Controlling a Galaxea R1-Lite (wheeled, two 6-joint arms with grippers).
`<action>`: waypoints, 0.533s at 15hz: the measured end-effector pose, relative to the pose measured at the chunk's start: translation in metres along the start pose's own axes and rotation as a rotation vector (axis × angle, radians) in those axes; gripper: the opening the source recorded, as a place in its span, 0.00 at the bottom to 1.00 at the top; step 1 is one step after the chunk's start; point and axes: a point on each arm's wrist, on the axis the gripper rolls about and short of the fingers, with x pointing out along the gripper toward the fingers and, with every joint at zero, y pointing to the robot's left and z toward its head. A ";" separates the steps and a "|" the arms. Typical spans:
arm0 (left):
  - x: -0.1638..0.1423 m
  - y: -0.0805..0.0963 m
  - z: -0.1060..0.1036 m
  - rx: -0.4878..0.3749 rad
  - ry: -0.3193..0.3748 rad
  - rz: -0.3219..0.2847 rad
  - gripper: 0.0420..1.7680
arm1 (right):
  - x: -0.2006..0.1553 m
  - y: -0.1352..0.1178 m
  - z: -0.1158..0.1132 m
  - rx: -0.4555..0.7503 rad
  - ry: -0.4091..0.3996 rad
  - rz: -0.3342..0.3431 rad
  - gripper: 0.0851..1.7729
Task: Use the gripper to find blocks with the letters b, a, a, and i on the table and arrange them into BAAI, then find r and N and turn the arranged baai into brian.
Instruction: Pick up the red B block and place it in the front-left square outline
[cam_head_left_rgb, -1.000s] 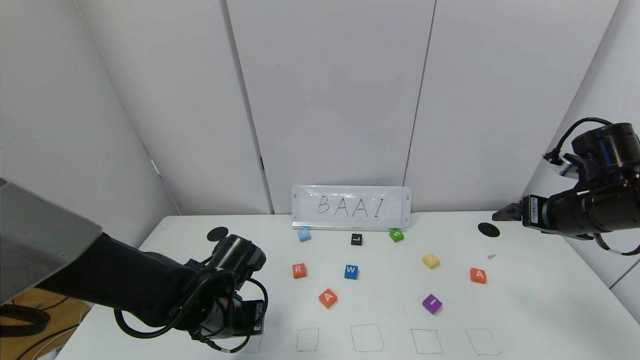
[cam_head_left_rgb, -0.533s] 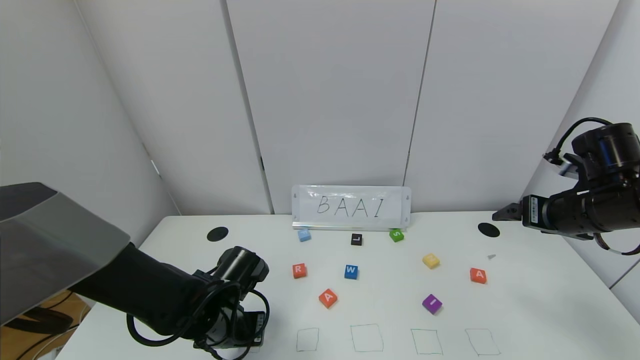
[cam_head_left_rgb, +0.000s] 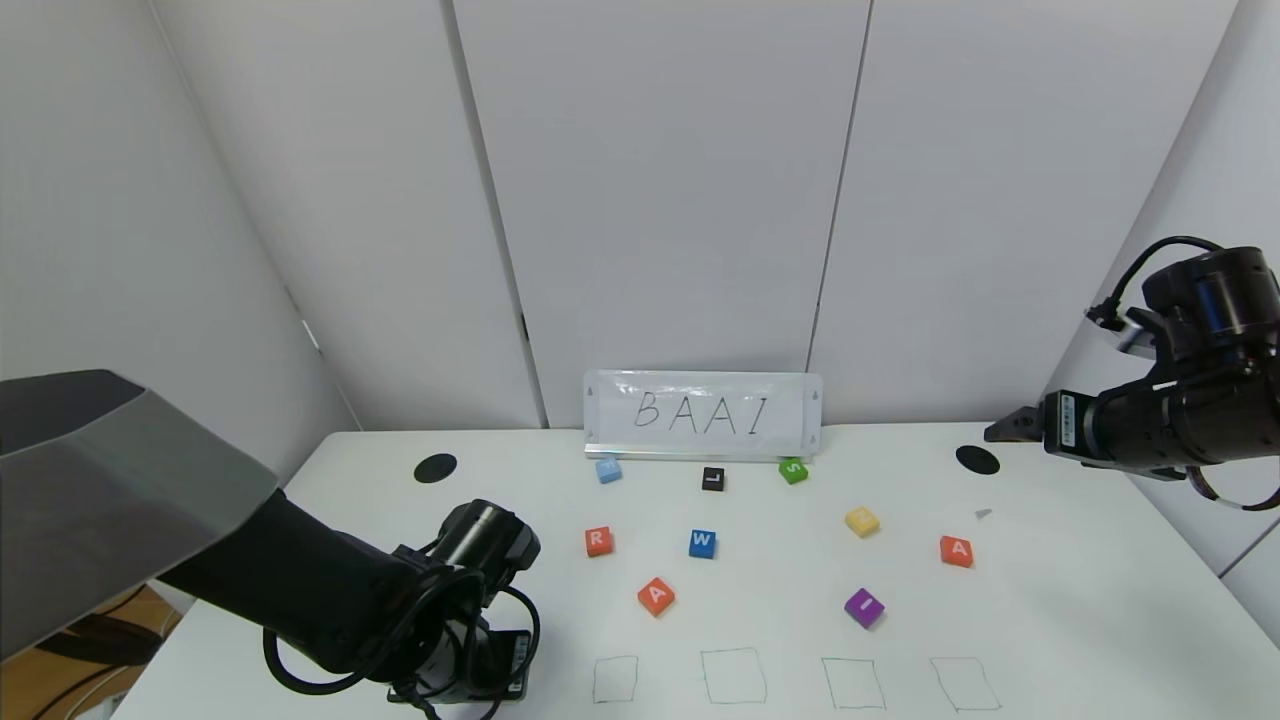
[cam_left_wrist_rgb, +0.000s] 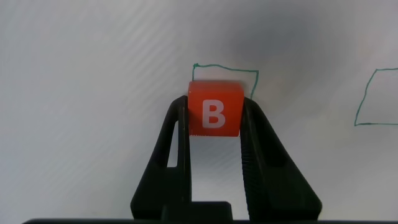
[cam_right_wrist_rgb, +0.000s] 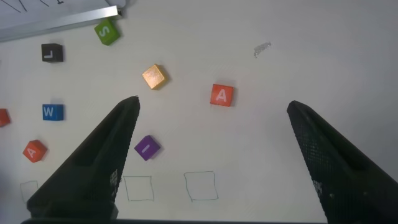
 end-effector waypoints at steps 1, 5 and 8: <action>0.000 0.000 0.000 0.002 0.001 -0.001 0.28 | 0.000 0.000 0.000 0.000 0.000 0.000 0.96; 0.000 -0.001 -0.001 0.009 0.011 -0.018 0.28 | 0.000 0.000 0.000 0.000 0.000 0.000 0.96; 0.000 -0.001 -0.001 0.012 0.015 -0.024 0.28 | 0.000 0.000 0.000 0.001 0.000 -0.001 0.96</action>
